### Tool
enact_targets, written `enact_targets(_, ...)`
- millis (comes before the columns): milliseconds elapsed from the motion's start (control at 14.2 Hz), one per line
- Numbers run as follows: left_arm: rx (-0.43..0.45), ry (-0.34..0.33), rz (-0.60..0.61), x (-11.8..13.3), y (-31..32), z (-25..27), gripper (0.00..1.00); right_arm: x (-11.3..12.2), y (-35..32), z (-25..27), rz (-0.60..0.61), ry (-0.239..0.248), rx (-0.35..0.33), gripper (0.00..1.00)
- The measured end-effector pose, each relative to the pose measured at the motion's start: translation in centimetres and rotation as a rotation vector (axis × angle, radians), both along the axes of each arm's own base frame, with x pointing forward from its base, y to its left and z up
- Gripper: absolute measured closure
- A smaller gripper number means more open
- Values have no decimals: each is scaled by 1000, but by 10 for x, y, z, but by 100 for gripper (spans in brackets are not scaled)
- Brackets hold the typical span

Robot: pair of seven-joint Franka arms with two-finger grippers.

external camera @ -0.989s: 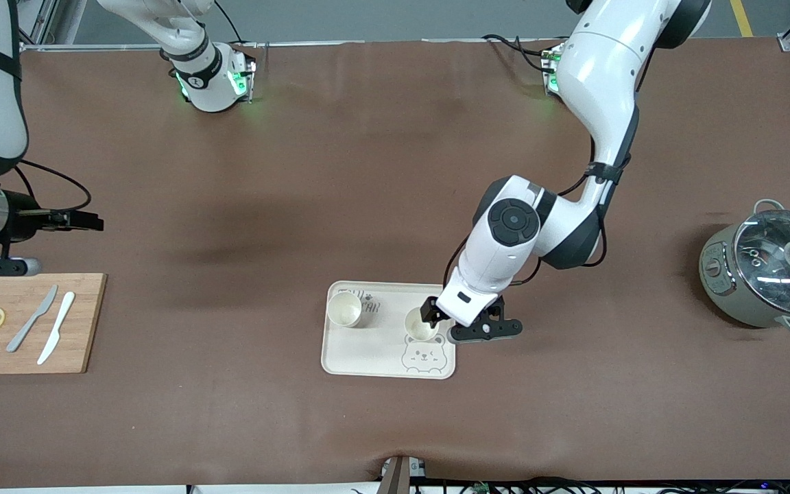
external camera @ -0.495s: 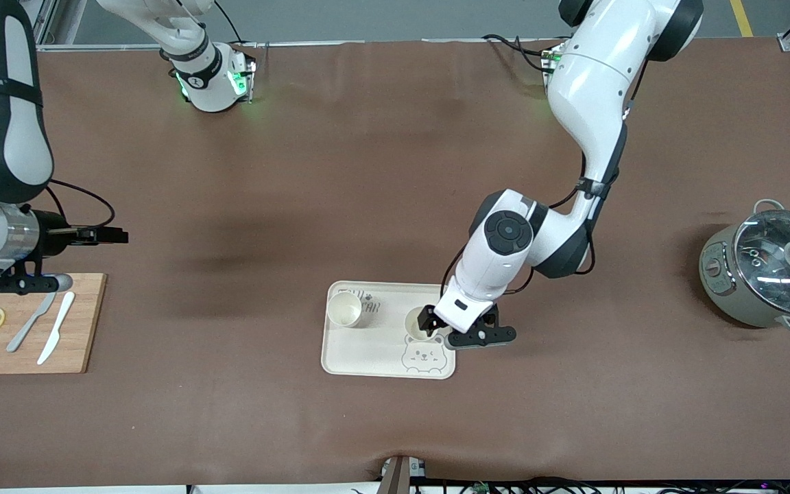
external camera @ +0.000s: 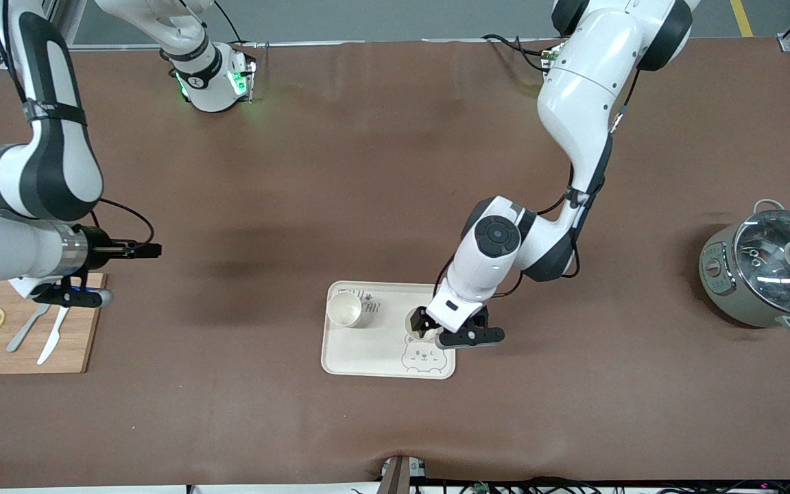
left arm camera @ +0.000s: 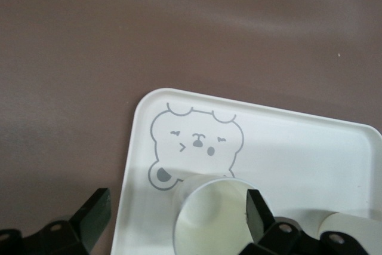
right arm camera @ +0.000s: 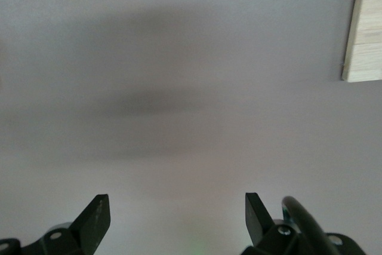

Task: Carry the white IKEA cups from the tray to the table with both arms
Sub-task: 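Grasp the cup with the left gripper while the right gripper reaches the other cup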

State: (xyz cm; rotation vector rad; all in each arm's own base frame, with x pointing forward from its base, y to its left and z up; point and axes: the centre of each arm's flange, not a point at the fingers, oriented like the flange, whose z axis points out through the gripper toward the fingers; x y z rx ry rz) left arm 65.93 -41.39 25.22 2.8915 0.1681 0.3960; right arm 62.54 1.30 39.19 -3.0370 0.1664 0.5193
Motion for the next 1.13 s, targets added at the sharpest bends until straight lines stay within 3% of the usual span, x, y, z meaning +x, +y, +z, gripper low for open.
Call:
enact_targets(283,-5,-2,-2,-4,-6,-8,0,9,15,-8,-11,-26,36,0)
enact_targets(1131,53,-16,-38,-5,-4,-24,0,14,71,-35,-176,34,34,0)
